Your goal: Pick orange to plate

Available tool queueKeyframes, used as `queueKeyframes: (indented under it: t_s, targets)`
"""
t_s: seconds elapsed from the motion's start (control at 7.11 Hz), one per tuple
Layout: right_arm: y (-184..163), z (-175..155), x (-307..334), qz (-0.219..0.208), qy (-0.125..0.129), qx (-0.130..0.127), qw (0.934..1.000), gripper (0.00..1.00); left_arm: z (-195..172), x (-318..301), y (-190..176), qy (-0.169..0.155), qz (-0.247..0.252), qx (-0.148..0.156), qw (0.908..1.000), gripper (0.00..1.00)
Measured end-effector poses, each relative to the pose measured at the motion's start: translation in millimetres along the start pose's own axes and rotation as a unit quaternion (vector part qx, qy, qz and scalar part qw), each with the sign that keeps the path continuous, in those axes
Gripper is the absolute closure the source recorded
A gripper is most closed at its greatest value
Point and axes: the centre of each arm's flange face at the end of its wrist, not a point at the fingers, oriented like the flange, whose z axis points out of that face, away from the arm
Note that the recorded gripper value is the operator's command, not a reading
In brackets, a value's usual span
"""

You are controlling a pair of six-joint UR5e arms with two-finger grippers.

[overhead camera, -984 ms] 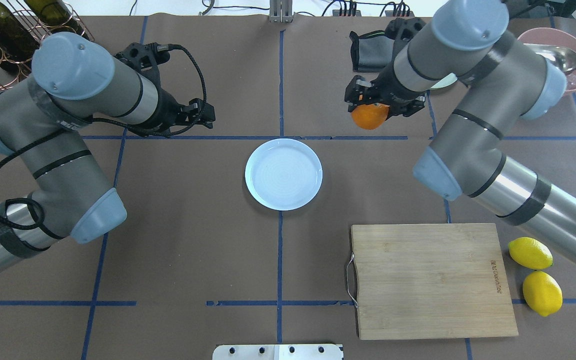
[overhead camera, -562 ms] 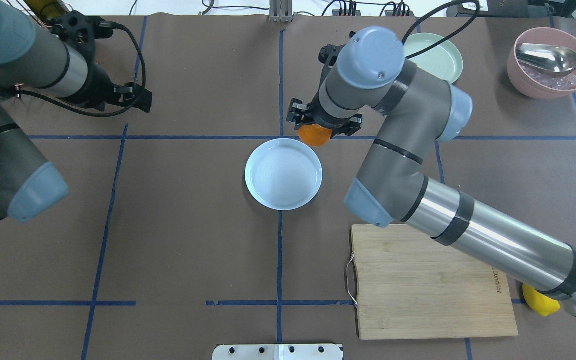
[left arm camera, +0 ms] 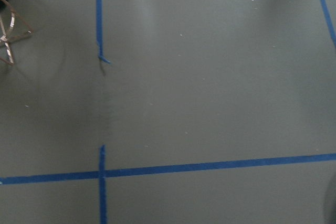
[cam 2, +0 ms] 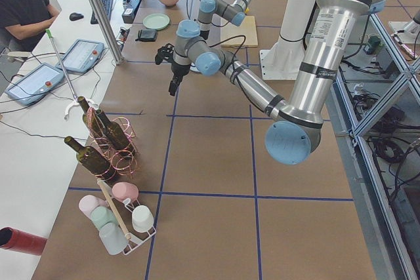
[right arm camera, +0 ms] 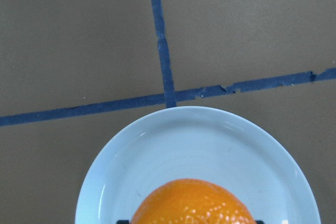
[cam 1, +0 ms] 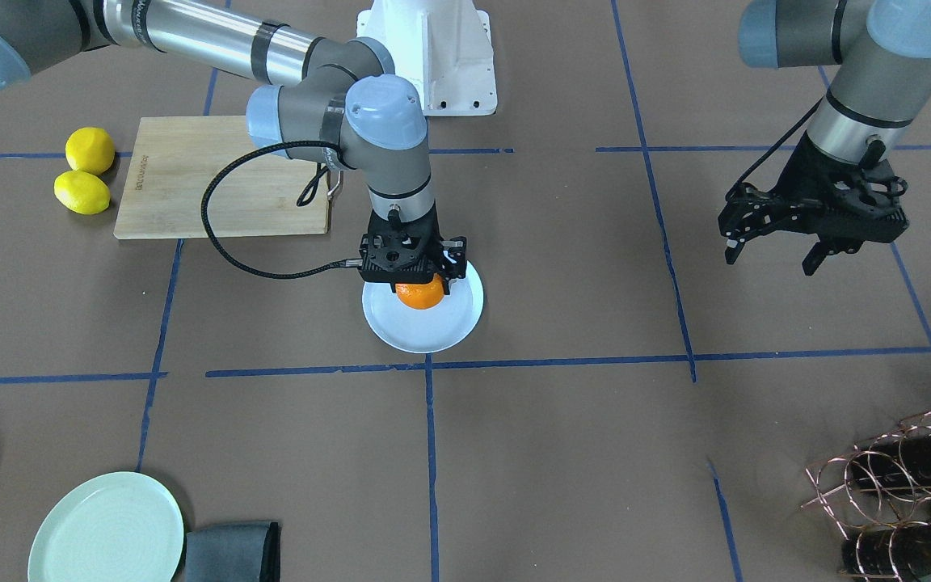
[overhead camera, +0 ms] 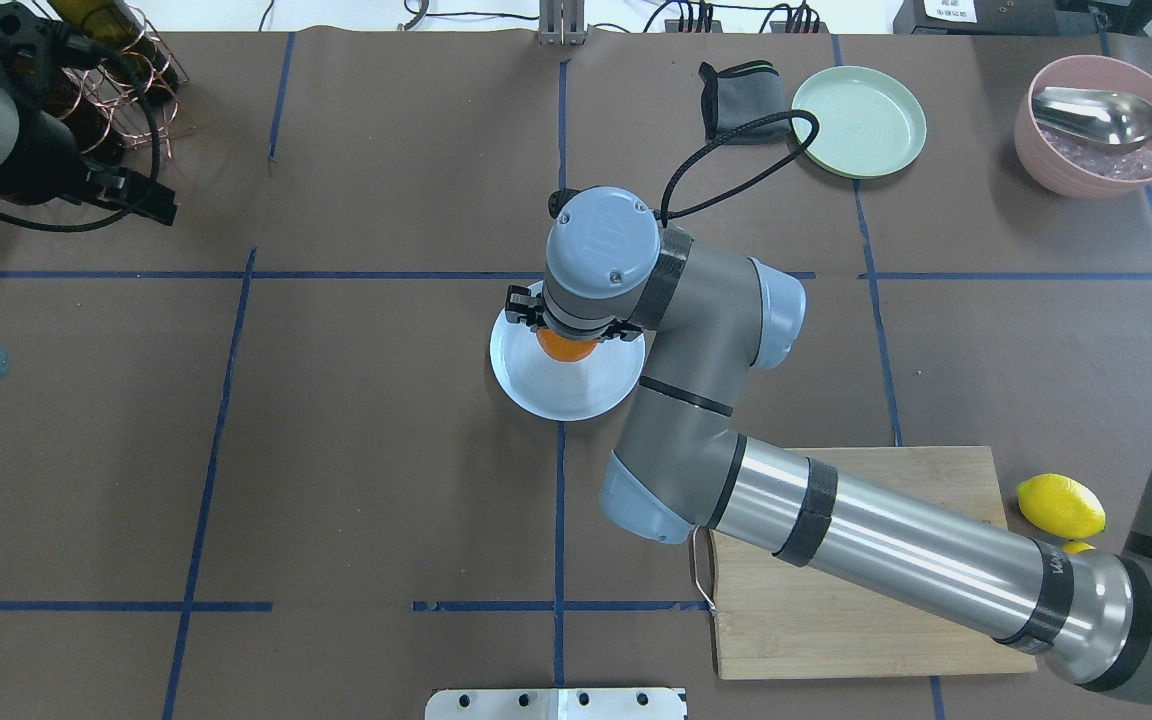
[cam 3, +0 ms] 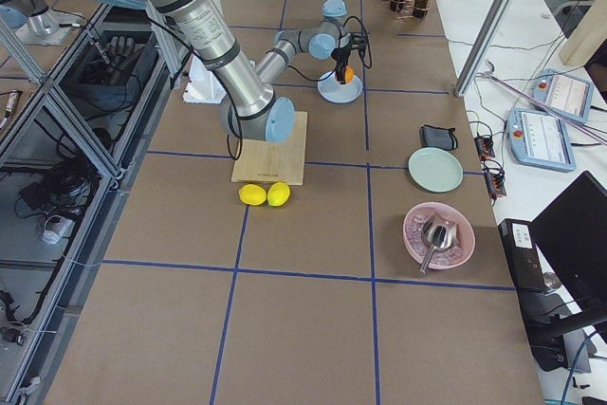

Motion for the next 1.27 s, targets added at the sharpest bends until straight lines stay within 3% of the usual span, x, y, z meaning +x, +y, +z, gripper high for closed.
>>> queueKeyframes:
  t_s: [0.14, 0.42, 0.7, 0.98, 1.27]
  targets:
    - [1.7, 3.8, 0.4, -0.001, 0.002, 0.000, 1.0000, 0.01, -0.6, -24.1, 3.3, -0.010, 0.006, -0.001, 0.9999, 0.00]
    - [-1.9, 4.8, 2.9, -0.001, 0.004, 0.007, 1.0000, 0.00, -1.1, -52.9, 1.8, -0.025, -0.001, -0.002, 0.9997, 0.00]
    - [-21.9, -17.6, 9.8, 0.010, 0.005, -0.001, 0.9999, 0.00, -4.8, -80.4, -2.2, -0.040, -0.020, 0.000, 0.9990, 0.00]
    - [-63.8, -87.2, 50.4, 0.008, 0.020, -0.028, 0.9994, 0.00, -5.1, -101.2, -3.7, -0.050, -0.023, -0.002, 0.9985, 0.00]
    - [-106.3, -166.8, 154.1, -0.057, 0.056, -0.038, 0.9961, 0.00, -6.9, -154.5, 0.9, -0.065, 0.043, -0.019, 0.9968, 0.00]
